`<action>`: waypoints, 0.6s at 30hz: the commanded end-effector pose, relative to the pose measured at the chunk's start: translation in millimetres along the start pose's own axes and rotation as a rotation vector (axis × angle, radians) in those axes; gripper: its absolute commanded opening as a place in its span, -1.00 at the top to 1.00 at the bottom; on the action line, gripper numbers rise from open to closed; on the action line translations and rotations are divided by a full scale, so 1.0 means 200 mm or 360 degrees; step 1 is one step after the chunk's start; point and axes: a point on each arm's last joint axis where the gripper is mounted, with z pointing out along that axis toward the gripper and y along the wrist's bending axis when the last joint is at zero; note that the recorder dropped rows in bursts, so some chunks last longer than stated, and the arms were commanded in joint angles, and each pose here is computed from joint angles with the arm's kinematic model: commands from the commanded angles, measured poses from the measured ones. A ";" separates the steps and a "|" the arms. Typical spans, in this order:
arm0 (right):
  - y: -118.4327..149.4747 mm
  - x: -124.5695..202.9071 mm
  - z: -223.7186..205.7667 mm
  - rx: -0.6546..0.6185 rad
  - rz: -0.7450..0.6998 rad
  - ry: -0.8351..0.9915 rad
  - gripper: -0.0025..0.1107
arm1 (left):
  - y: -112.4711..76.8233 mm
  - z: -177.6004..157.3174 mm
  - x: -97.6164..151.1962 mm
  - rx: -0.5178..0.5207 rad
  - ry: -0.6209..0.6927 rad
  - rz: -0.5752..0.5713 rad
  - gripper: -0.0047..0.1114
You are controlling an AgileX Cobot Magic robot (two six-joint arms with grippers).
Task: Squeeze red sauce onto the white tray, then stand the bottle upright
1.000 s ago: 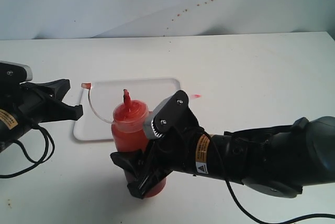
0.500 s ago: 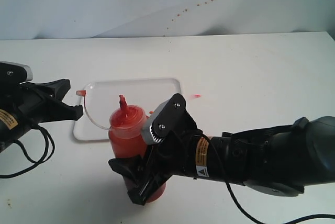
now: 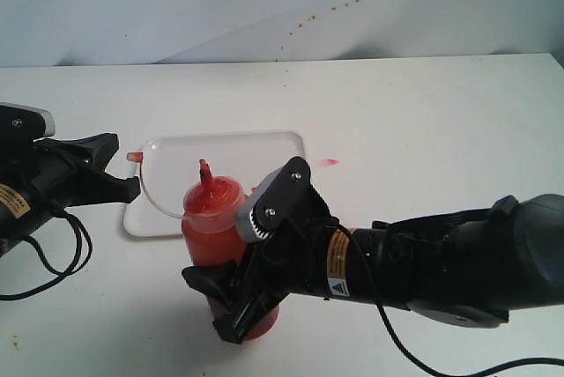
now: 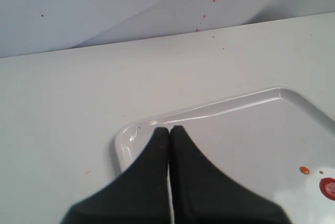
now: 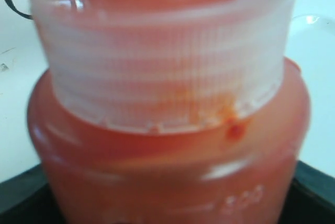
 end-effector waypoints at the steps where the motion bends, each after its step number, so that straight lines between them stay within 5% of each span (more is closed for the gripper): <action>1: -0.01 -0.11 0.03 0.0013 -0.0022 -0.0092 0.96 | -0.01 0.00 0.00 0.0007 -0.0012 -0.0011 0.92; 18: -0.01 -0.07 0.06 -0.0058 -0.0020 0.0030 0.96 | -0.03 0.00 0.01 0.0103 0.0012 0.0029 0.92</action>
